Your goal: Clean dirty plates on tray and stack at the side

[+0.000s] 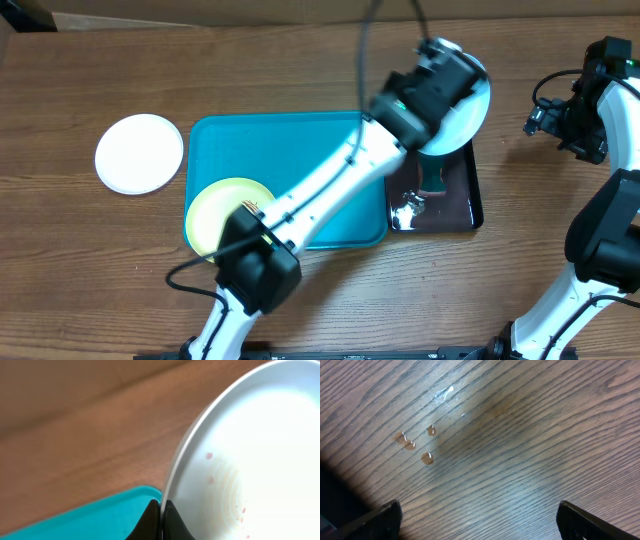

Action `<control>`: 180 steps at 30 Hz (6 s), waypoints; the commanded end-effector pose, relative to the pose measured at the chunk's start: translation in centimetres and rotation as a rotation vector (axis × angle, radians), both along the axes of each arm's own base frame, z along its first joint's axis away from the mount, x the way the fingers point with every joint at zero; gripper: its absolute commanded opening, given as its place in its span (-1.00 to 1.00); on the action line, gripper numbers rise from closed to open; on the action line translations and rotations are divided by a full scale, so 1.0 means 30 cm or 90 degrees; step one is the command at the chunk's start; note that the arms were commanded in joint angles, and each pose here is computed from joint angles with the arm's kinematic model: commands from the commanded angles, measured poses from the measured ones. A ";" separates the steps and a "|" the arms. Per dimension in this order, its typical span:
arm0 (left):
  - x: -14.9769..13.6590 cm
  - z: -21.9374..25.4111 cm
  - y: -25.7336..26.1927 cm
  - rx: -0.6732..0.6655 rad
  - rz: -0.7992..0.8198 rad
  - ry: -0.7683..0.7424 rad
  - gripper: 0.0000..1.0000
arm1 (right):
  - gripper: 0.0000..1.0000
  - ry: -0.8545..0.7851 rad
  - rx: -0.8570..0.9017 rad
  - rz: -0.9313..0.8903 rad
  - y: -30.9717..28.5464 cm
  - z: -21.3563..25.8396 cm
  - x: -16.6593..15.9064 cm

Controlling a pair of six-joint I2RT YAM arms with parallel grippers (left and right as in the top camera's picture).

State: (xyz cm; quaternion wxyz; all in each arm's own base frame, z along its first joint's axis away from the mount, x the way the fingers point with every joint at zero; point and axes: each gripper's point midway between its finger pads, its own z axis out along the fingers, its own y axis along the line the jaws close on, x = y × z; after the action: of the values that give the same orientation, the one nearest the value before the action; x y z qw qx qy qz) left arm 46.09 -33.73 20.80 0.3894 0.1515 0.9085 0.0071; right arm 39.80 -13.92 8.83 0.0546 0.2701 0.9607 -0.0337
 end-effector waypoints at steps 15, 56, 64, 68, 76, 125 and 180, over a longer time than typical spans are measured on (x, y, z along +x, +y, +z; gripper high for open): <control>-0.005 -0.089 0.961 -0.501 0.231 0.496 -0.91 | 1.00 -0.019 -0.009 -0.004 -0.004 0.033 0.016; -0.271 -0.436 1.949 -0.255 0.763 0.401 -0.76 | 1.00 -0.019 -0.009 -0.004 -0.004 0.033 0.016; -0.265 -0.367 1.793 -0.373 0.637 0.463 0.17 | 1.00 -0.019 -0.009 -0.004 -0.004 0.033 0.016; -0.372 -0.252 1.717 -0.366 0.631 0.510 -0.01 | 1.00 -0.019 -0.009 -0.004 -0.004 0.033 0.016; -0.519 0.030 1.466 -0.300 0.540 0.439 0.03 | 1.00 -0.020 -0.009 -0.004 -0.005 0.033 0.016; -0.754 -0.578 1.185 -0.305 0.542 0.543 -0.92 | 1.00 -0.025 -0.011 -0.004 -0.007 0.035 0.024; -0.376 -0.569 0.768 -0.252 0.399 0.341 -0.91 | 1.00 -0.058 -0.021 -0.004 -0.020 0.042 0.065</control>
State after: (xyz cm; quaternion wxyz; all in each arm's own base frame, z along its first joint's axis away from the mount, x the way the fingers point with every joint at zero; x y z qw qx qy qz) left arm 34.34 -10.71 4.04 0.1374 -0.2170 0.9612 -0.1002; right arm 41.32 -14.42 9.06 0.0873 0.2708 0.9580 -0.0351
